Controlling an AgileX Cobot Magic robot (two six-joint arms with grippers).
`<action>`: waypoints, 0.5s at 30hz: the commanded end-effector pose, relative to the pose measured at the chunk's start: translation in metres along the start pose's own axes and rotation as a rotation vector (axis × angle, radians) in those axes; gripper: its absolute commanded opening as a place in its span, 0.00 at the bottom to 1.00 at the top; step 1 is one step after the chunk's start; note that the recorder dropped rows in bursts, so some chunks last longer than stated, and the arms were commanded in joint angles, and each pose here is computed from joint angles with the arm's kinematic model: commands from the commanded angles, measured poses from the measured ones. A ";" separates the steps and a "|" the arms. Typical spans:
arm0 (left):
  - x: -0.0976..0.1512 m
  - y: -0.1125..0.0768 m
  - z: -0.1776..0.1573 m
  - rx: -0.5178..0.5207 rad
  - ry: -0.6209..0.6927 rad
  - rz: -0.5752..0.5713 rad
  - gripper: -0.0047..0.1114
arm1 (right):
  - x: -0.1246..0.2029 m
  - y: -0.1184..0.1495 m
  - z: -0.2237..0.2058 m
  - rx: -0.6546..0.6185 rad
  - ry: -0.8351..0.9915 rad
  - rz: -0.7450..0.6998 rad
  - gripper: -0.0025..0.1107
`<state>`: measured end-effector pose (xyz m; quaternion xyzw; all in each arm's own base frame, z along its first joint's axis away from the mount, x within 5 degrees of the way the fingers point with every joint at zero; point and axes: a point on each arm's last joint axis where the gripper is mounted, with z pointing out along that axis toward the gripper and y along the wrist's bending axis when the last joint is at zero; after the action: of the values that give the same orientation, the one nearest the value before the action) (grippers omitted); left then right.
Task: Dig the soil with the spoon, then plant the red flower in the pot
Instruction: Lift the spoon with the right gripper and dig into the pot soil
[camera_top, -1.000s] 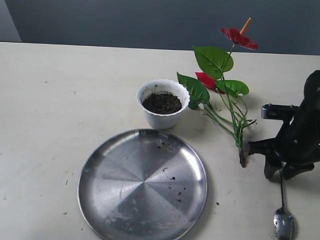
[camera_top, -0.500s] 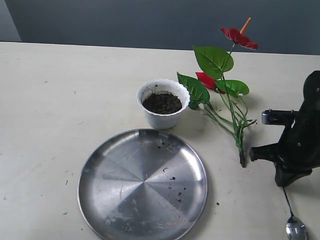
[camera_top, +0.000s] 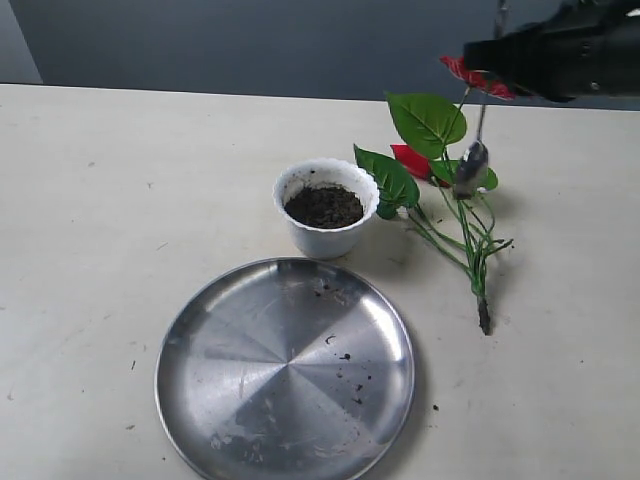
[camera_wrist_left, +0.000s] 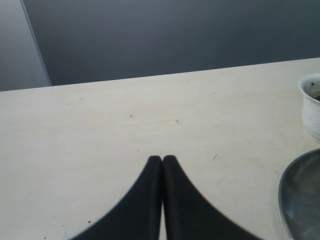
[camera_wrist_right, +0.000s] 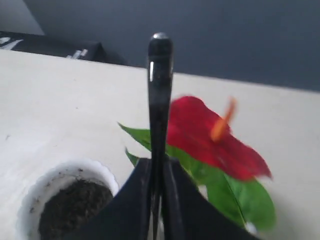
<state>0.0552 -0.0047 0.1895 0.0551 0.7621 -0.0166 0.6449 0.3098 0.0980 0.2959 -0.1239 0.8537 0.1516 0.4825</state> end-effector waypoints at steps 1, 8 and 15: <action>-0.002 0.000 0.000 0.006 -0.017 -0.003 0.05 | -0.005 0.038 0.046 -0.074 -0.014 -0.224 0.02; -0.002 0.000 0.000 0.006 -0.017 -0.003 0.05 | -0.002 0.076 0.111 -0.143 0.009 -0.303 0.02; -0.002 0.000 0.000 0.006 -0.017 -0.003 0.05 | 0.012 0.096 0.139 -0.178 0.041 -0.335 0.02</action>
<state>0.0552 -0.0047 0.1895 0.0551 0.7621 -0.0166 0.6449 0.3757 0.2328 0.2364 -0.3032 0.8163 0.1459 0.4696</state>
